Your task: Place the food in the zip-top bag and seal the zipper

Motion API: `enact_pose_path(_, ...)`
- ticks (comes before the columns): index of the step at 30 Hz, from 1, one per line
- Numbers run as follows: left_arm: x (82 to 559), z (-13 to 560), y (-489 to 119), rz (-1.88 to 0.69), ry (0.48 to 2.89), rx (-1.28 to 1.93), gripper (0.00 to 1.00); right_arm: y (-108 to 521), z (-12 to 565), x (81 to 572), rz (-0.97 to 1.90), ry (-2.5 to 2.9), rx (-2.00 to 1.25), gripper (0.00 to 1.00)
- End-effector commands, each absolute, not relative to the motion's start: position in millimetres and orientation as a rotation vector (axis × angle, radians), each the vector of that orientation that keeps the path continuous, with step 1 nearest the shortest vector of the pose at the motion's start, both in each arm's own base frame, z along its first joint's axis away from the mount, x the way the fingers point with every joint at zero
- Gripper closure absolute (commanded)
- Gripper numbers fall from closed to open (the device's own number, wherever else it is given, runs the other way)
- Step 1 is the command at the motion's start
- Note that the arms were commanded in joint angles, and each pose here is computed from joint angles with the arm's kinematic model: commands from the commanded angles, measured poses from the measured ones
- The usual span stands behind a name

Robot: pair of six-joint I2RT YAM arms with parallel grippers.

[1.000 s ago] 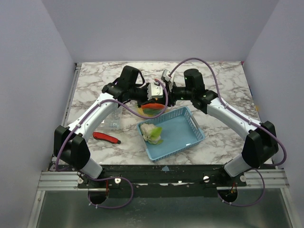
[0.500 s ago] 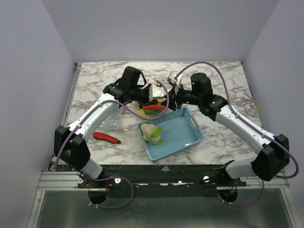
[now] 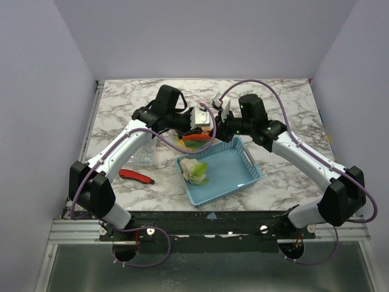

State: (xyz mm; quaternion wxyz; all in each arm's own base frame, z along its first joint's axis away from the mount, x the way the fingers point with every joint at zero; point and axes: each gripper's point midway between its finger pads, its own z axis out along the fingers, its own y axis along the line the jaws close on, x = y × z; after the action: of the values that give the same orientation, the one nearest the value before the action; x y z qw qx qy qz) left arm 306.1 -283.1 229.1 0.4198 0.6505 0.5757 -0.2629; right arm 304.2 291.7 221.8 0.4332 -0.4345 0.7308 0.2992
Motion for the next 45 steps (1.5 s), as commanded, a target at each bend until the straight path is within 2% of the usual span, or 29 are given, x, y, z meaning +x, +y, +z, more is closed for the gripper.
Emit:
enact_pose_path(1,293.9,254.5,-291.2,-0.711,1.343,1.632,1.00,298.6,228.6,314.6,0.725,1.805,-1.054,0.98)
enact_pose_path(2,291.8,257.1,-292.3,-0.725,1.335,1.629,0.98,300.0,227.5,314.9,0.727,1.805,-1.057,0.99)
enact_pose_path(5,287.0,262.2,-296.8,-0.781,1.326,1.608,0.66,303.2,226.8,312.9,0.732,1.784,-1.083,1.00)
enact_pose_path(7,284.3,263.1,-299.2,-0.810,1.317,1.605,0.53,302.9,225.8,313.3,0.726,1.778,-1.087,1.00)
enact_pose_path(9,285.5,263.9,-301.0,-0.818,1.316,1.590,0.48,302.5,226.2,312.6,0.723,1.772,-1.089,0.99)
enact_pose_path(15,290.6,262.6,-302.0,-0.804,1.324,1.580,0.48,301.9,231.8,310.4,0.727,1.747,-1.086,1.00)
enact_pose_path(19,292.0,263.1,-303.3,-0.806,1.322,1.577,0.54,302.5,233.0,310.3,0.729,1.744,-1.083,0.99)
enact_pose_path(24,298.4,267.8,-302.7,-0.770,1.325,1.551,0.80,302.1,235.7,318.9,0.726,1.813,-0.993,0.99)
enact_pose_path(27,301.6,266.3,-301.6,-0.753,1.335,1.549,0.90,310.0,239.9,312.1,0.752,1.777,-1.014,1.00)
enact_pose_path(30,305.9,265.6,-299.1,-0.718,1.354,1.541,0.99,304.1,244.0,324.8,0.691,1.799,-0.901,1.00)
enact_pose_path(34,312.3,265.0,-293.0,-0.651,1.373,1.526,1.00,292.5,247.5,346.8,0.592,1.866,-0.743,1.00)
enact_pose_path(39,311.1,266.2,-289.7,-0.626,1.363,1.524,1.00,287.3,255.1,354.7,0.583,1.865,-0.617,1.00)
enact_pose_path(45,315.2,261.7,-277.7,-0.552,1.386,1.517,1.00,257.0,261.6,370.1,0.415,1.813,-0.479,1.00)
